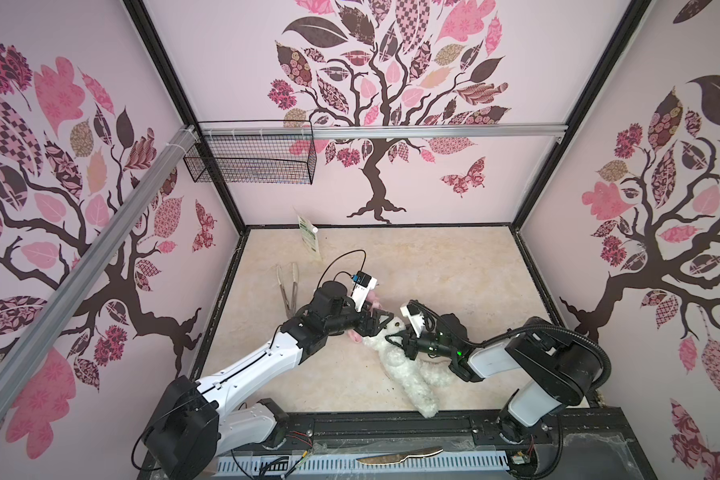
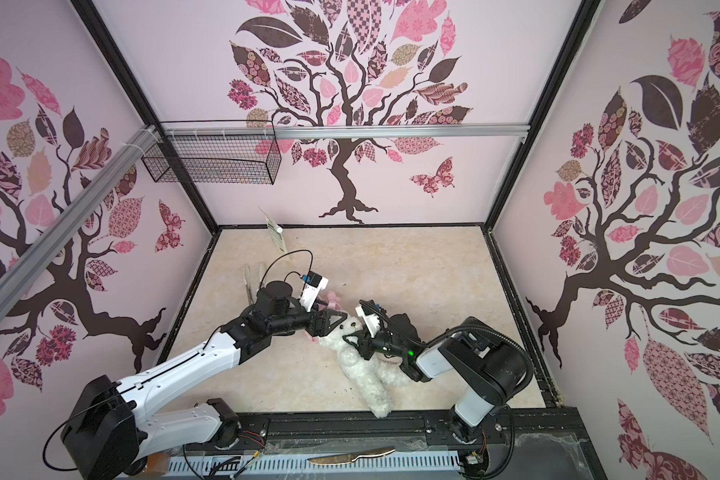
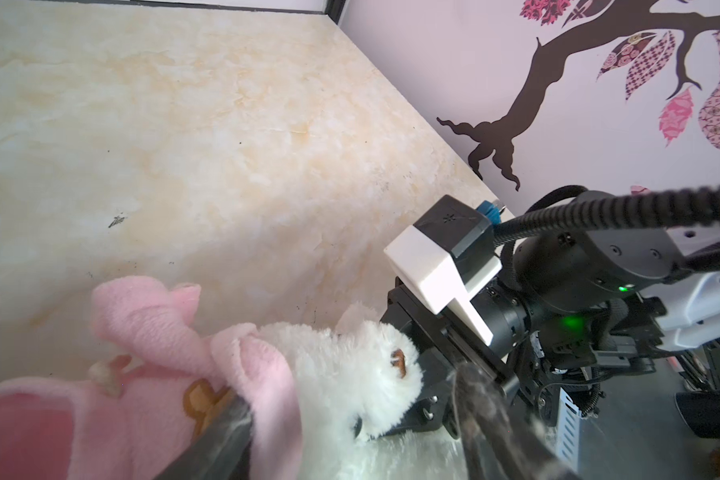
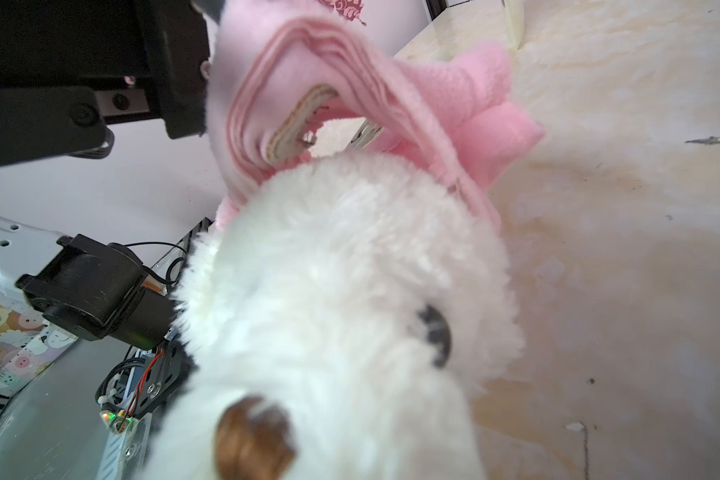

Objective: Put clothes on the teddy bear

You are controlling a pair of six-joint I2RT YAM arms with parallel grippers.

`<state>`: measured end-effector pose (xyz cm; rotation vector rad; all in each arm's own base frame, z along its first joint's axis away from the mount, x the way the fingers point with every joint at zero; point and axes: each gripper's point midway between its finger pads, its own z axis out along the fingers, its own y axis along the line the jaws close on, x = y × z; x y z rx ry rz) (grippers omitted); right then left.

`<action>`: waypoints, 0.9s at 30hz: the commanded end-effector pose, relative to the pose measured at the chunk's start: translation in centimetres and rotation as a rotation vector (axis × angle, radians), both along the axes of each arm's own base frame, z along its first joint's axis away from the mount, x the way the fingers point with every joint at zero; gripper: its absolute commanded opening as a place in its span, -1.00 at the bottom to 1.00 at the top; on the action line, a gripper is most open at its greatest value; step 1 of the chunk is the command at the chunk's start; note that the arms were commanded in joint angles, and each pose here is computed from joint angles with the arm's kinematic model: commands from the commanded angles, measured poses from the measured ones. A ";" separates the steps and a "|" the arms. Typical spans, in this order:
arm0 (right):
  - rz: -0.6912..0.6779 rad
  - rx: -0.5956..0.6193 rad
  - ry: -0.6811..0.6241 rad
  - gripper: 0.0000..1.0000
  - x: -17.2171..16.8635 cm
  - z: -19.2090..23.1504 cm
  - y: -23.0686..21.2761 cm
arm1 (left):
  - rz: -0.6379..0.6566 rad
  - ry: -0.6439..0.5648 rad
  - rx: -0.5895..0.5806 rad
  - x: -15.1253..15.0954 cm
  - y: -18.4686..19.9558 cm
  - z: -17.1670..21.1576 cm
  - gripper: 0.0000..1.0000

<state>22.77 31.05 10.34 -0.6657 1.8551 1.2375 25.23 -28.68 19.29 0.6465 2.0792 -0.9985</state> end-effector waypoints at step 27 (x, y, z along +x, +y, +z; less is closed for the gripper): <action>0.419 0.050 0.121 -0.76 -7.6 5.6 -2.4 | 0.075 0.016 0.152 0.3 3.9 -4.7 -1.00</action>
